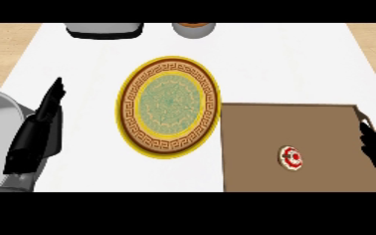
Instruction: Pick the cupcake from the tray and place it in the plate
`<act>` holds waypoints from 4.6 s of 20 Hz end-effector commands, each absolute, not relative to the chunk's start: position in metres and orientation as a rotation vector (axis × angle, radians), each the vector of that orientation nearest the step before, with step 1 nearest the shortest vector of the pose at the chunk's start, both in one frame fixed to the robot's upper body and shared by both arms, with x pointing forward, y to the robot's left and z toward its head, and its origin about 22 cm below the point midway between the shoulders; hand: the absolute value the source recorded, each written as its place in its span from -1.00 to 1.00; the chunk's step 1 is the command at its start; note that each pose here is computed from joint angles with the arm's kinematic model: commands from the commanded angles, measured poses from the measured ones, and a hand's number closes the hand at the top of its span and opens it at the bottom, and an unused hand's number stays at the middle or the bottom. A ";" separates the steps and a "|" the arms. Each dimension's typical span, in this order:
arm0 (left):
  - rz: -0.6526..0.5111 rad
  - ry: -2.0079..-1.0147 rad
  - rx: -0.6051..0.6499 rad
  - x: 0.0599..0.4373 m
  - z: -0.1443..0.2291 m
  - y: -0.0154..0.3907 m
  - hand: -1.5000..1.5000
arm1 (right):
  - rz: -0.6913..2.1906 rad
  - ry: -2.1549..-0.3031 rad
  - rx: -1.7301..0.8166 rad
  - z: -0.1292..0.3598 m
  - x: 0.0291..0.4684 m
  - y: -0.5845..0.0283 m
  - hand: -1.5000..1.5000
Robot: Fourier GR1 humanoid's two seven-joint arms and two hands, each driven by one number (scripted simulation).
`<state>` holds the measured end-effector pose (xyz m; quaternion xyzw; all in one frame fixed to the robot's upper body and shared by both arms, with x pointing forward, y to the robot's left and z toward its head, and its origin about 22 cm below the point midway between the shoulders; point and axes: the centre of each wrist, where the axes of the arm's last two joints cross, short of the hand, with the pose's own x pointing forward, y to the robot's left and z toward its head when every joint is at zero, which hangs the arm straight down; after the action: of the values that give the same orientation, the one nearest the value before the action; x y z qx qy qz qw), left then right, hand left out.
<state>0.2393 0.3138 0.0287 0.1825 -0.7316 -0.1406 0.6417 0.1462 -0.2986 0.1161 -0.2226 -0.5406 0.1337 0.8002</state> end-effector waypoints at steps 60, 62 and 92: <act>-0.360 -1.578 0.396 0.248 0.019 0.319 0.00 | 1.160 -1.557 -0.888 0.118 0.383 -0.323 1.00; -0.345 -1.563 0.404 0.241 0.005 0.311 0.00 | 1.109 -1.664 -0.901 0.135 0.391 -0.334 1.00; -0.316 -1.518 0.448 0.218 -0.002 0.330 0.00 | 1.306 -1.900 -0.175 0.163 0.378 -0.038 1.00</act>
<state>0.2326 0.3206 0.0224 0.1930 -0.7172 -0.1433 0.6541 0.3912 -0.0832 0.1810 -0.0736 -0.7755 0.4895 0.3918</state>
